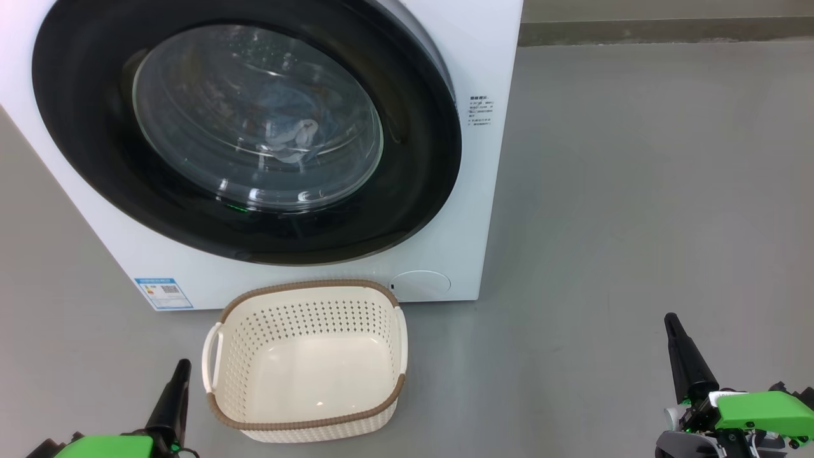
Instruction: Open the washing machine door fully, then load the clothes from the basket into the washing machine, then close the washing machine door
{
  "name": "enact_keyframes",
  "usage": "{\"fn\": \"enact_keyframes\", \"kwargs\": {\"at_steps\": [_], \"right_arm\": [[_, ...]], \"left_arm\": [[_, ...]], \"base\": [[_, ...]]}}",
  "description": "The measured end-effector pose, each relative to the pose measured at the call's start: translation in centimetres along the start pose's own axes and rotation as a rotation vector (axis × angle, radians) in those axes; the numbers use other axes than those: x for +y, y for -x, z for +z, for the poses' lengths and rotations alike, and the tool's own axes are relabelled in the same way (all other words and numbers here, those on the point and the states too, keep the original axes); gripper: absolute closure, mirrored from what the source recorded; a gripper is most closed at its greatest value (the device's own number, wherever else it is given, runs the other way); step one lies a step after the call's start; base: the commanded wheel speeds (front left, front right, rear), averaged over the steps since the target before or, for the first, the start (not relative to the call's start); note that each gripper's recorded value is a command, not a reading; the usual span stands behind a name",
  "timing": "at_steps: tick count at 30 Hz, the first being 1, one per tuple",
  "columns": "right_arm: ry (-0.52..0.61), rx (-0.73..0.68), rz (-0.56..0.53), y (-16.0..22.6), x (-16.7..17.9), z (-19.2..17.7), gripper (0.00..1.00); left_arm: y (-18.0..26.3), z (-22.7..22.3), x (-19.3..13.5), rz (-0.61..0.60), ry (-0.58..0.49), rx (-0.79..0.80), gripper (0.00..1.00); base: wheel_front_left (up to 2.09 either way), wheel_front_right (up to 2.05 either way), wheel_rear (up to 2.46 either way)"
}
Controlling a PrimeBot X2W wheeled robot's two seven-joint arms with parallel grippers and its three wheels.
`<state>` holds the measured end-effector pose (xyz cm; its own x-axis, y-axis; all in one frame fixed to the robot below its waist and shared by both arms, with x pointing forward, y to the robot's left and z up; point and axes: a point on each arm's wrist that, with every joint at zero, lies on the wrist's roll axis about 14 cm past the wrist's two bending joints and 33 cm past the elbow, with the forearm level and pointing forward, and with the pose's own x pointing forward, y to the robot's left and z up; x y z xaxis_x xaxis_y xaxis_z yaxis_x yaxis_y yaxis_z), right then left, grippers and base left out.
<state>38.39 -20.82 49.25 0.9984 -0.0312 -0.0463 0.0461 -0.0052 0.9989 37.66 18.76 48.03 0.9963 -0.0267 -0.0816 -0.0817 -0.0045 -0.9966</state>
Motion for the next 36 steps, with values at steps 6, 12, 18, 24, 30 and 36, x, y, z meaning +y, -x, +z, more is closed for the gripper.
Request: {"fn": "enact_keyframes", "kwargs": {"at_steps": [6, 12, 18, 24, 30, 36], "right_arm": [[0.0, 0.0, 0.0, 0.0, 0.0, 0.01, 1.0], [0.0, 0.0, 0.0, 0.0, 0.0, 0.01, 1.0], [0.0, 0.0, 0.0, 0.0, 0.0, 0.01, 1.0], [0.0, 0.0, 0.0, 0.0, 0.0, 0.0, 1.0], [0.0, 0.0, 0.0, 0.0, 0.0, 0.0, 1.0], [0.0, 0.0, 0.0, 0.0, 0.0, 0.0, 1.0]], "left_arm": [[-0.01, -0.06, -0.01, -0.001, 0.003, 0.0, 1.0], [-0.02, -0.07, -0.03, -0.001, 0.003, 0.001, 1.0], [-0.02, -0.06, -0.03, -0.001, 0.003, 0.0, 1.0], [-0.03, -0.05, -0.04, -0.001, 0.003, 0.0, 1.0], [-0.03, -0.04, -0.04, -0.001, 0.003, 0.0, 1.0], [-0.03, -0.03, -0.04, -0.001, 0.004, -0.001, 1.0]], "base": [[0.0, 0.0, 0.0], [0.0, 0.0, 0.0], [0.0, 0.0, 0.0], [0.0, 0.0, 0.0], [0.0, 0.0, 0.0], [0.0, 0.0, 0.0]]}}
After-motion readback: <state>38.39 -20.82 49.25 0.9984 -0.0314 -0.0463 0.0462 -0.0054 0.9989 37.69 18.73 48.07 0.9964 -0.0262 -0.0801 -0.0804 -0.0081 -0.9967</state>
